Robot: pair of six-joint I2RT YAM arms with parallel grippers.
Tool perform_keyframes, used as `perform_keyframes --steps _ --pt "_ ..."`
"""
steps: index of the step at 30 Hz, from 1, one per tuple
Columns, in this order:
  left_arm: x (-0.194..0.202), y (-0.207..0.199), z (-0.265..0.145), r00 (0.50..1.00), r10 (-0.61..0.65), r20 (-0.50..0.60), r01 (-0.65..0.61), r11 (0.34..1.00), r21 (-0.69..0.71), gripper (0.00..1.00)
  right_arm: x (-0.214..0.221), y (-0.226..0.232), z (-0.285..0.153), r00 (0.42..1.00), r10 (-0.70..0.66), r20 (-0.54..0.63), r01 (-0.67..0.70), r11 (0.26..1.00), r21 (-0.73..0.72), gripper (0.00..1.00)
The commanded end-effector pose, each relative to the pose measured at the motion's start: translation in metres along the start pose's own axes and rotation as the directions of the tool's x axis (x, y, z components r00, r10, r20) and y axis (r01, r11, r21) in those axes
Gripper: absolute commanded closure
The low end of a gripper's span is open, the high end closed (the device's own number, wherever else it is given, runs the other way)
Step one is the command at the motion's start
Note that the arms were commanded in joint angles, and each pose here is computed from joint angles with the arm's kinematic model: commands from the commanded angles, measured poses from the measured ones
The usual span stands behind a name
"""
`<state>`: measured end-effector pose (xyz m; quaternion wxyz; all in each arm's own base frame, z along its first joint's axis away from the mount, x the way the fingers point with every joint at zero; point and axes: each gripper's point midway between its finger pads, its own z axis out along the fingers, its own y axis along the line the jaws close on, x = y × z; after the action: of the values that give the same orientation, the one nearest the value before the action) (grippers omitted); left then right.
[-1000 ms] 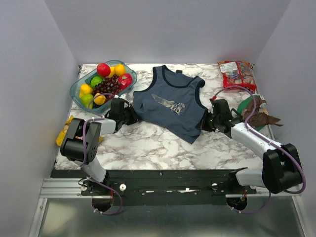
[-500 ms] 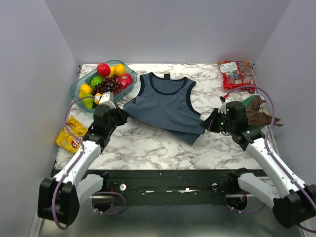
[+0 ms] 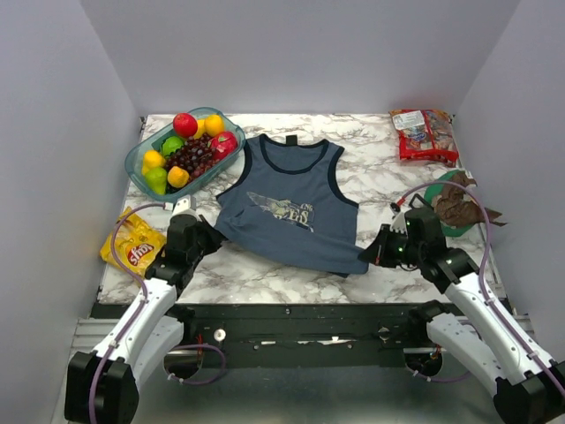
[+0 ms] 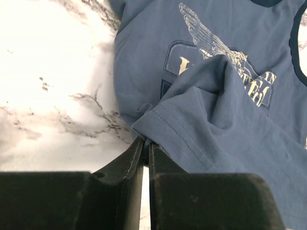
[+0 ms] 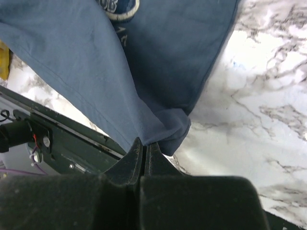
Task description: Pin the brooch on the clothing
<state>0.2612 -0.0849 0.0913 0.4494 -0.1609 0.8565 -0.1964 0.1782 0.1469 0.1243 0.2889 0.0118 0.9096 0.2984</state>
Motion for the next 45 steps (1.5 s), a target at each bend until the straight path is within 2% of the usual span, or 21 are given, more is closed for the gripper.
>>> perform_keyframes --steps 1,9,14,20,23,25,27,28,29,30,31,32,33,35,37,38,40,41,42,44,45 --pt "-0.004 0.003 -0.006 0.997 -0.062 0.045 0.063 0.998 -0.014 0.84 0.019 -0.001 -0.006 0.998 -0.003 -0.064 0.003 1.000 -0.006 0.99" --pt "-0.006 0.019 -0.023 0.968 -0.184 0.169 0.192 0.981 -0.031 0.74 0.050 -0.002 -0.001 0.983 -0.015 -0.185 0.016 1.000 0.003 0.99" --pt "-0.010 0.025 -0.033 0.947 -0.223 0.233 0.234 0.972 -0.023 0.75 0.071 0.001 0.001 0.968 -0.006 -0.249 0.010 1.000 0.015 0.99" --pt "-0.036 0.022 -0.057 0.913 -0.206 0.351 0.217 0.976 0.009 0.81 0.089 0.001 0.003 0.950 -0.005 -0.311 0.015 0.999 0.030 0.99" --pt "-0.044 0.012 -0.060 0.918 -0.168 0.359 0.163 0.986 0.045 0.69 0.094 -0.001 0.002 0.944 -0.011 -0.329 0.029 0.998 0.051 0.99" --pt "-0.048 0.002 -0.053 0.931 -0.143 0.336 0.131 0.990 0.057 0.57 0.097 -0.001 0.001 0.938 -0.016 -0.348 0.038 0.998 0.058 0.99" --pt "-0.047 -0.008 -0.039 0.956 -0.088 0.279 0.074 0.995 0.060 0.47 0.090 -0.001 -0.003 0.939 -0.034 -0.342 0.065 0.995 0.079 0.84" --pt "-0.057 -0.018 -0.039 0.958 -0.070 0.277 0.051 0.996 0.075 0.44 0.082 0.001 -0.006 0.945 -0.044 -0.325 0.077 0.993 0.090 0.72" --pt "-0.060 -0.024 -0.034 0.964 -0.050 0.260 0.030 0.996 0.081 0.41 0.074 0.003 -0.008 0.950 -0.061 -0.307 0.095 0.991 0.099 0.48" --pt "-0.054 -0.028 -0.020 0.980 -0.007 0.198 -0.009 0.997 0.080 0.35 0.055 0.012 -0.013 0.965 -0.078 -0.252 0.106 0.989 0.101 0.38" --pt "-0.055 -0.033 -0.014 0.985 0.010 0.172 -0.025 0.996 0.083 0.34 0.044 0.015 -0.013 0.972 -0.081 -0.219 0.107 0.988 0.113 0.30" --pt "-0.070 -0.048 -0.012 0.985 0.024 0.174 -0.044 0.993 0.109 0.33 0.034 0.020 -0.013 0.977 -0.096 -0.189 0.118 0.987 0.110 0.15" --pt "-0.064 -0.047 0.005 0.992 0.045 0.120 -0.057 0.994 0.092 0.31 0.018 0.027 -0.012 0.985 -0.110 -0.134 0.124 0.987 0.105 0.09" --pt "-0.071 -0.072 0.014 0.993 0.091 0.077 -0.102 0.983 0.153 0.29 -0.004 0.042 -0.007 0.988 -0.125 -0.092 0.134 0.987 0.091 0.03" --pt "-0.052 -0.074 0.039 0.992 0.123 -0.030 -0.117 0.980 0.160 0.27 -0.024 0.057 0.005 0.989 -0.136 -0.055 0.139 0.989 0.056 0.02" --pt "-0.058 -0.085 0.044 0.991 0.131 -0.036 -0.123 0.977 0.175 0.27 -0.024 0.055 0.021 0.986 -0.136 -0.095 0.143 0.987 0.070 0.02" --pt "-0.039 -0.081 0.067 0.981 0.145 -0.127 -0.124 0.979 0.160 0.27 -0.036 0.062 0.039 0.987 -0.130 -0.094 0.133 0.991 0.032 0.02" --pt "-0.042 -0.090 0.074 0.980 0.148 -0.134 -0.123 0.976 0.179 0.27 -0.035 0.057 0.058 0.983 -0.120 -0.141 0.128 0.991 0.046 0.03" --pt "-0.027 -0.086 0.089 0.970 0.149 -0.194 -0.116 0.978 0.171 0.26 -0.045 0.060 0.067 0.986 -0.108 -0.130 0.110 0.994 0.014 0.03" --pt "-0.025 -0.100 0.103 0.959 0.156 -0.235 -0.106 0.971 0.212 0.27 -0.047 0.054 0.086 0.983 -0.086 -0.162 0.089 0.996 0.013 0.05" --pt "-0.006 -0.095 0.116 0.940 0.158 -0.302 -0.099 0.975 0.199 0.27 -0.050 0.045 0.101 0.981 -0.062 -0.185 0.068 0.997 0.024 0.05"
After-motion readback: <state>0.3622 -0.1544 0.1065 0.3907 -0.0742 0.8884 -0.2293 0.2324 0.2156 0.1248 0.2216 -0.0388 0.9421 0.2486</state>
